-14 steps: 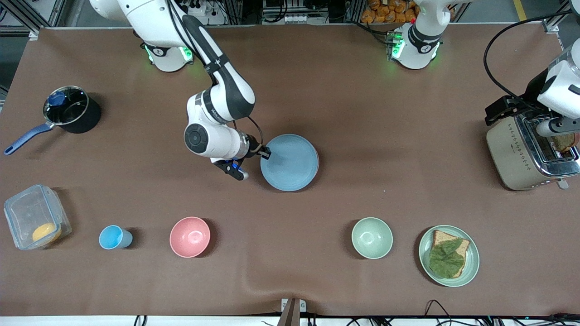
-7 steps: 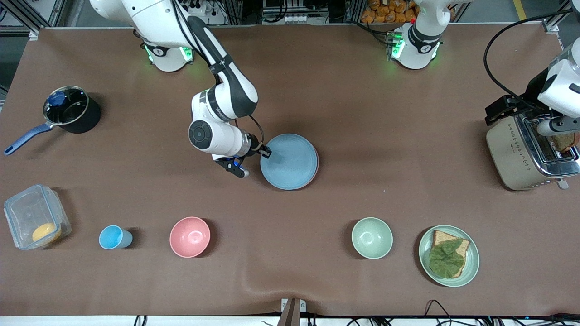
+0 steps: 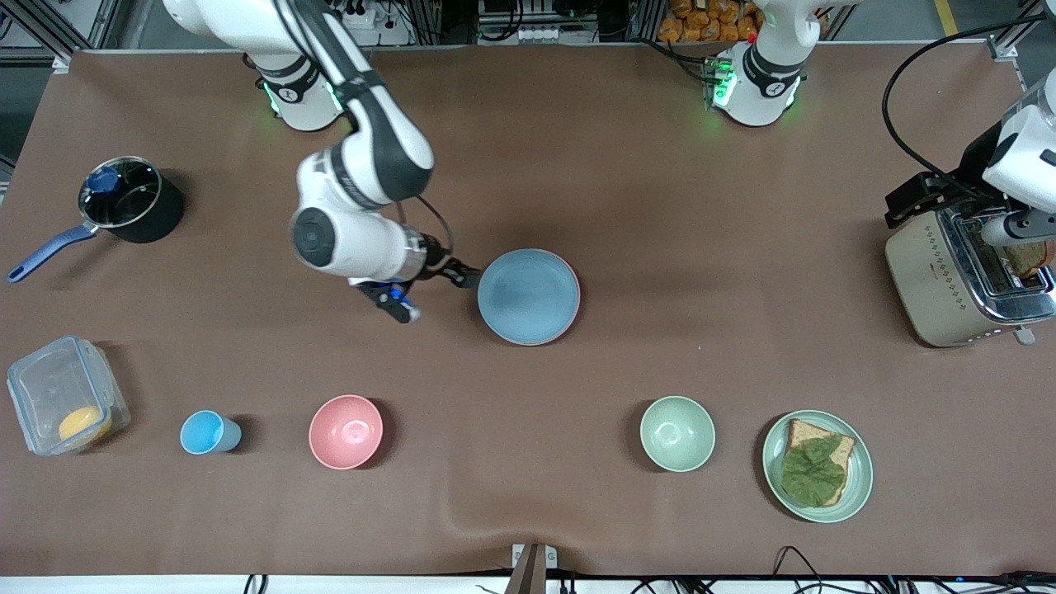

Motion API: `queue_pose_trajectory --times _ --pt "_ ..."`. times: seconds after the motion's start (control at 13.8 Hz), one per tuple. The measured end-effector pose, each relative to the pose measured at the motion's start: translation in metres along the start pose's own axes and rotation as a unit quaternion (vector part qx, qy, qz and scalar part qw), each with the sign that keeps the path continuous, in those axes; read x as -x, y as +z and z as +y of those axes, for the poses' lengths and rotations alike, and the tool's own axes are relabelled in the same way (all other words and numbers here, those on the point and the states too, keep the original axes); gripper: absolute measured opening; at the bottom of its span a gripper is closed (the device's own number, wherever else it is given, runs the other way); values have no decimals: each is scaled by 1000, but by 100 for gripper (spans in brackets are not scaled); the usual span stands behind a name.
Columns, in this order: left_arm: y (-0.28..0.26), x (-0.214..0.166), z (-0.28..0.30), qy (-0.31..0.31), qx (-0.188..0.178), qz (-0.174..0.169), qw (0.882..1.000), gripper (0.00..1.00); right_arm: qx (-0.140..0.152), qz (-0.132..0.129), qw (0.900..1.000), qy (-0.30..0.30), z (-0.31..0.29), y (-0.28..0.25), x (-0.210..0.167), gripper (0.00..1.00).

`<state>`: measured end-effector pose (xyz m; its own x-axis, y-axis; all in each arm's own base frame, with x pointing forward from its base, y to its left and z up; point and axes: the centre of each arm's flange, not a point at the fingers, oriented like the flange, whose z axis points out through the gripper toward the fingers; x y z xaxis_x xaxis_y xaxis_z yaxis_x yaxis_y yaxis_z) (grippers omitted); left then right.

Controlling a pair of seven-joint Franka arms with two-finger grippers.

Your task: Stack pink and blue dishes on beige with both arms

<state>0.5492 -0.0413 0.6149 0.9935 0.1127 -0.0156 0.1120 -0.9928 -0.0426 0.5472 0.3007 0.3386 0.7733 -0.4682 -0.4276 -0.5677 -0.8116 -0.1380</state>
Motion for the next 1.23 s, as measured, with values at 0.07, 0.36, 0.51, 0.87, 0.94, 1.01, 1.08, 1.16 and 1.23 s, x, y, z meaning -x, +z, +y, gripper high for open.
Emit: queue_pose_trajectory --times 0.07,0.36,0.51,0.87,0.94,1.01,1.08,1.16,1.23 --pt "-1 0 0 0 0 1 1000 100 7 0 1000 -27 20 -27 -18 93" --pt "-2 1 0 0 0 2 1000 100 34 0 991 -126 121 -109 -92 100" --pt "-3 1 0 0 0 2 1000 100 68 14 984 -164 154 -141 -101 100" --pt "-5 1 0 0 1 5 1000 100 85 58 968 -230 206 -223 -88 100" --pt "-7 1 0 0 1 4 1000 100 89 69 963 -243 216 -238 -85 100" --pt "-11 3 -1 0 0 2 1000 100 105 83 957 -256 219 -252 -75 100" --pt "-17 4 -1 0 0 2 1000 100 119 95 951 -268 215 -262 -59 100" --pt "-22 6 -1 0 0 3 1000 100 130 101 946 -280 209 -270 -41 100" --pt "-25 7 0 2 0 4 1000 100 139 104 942 -288 204 -279 -23 100"
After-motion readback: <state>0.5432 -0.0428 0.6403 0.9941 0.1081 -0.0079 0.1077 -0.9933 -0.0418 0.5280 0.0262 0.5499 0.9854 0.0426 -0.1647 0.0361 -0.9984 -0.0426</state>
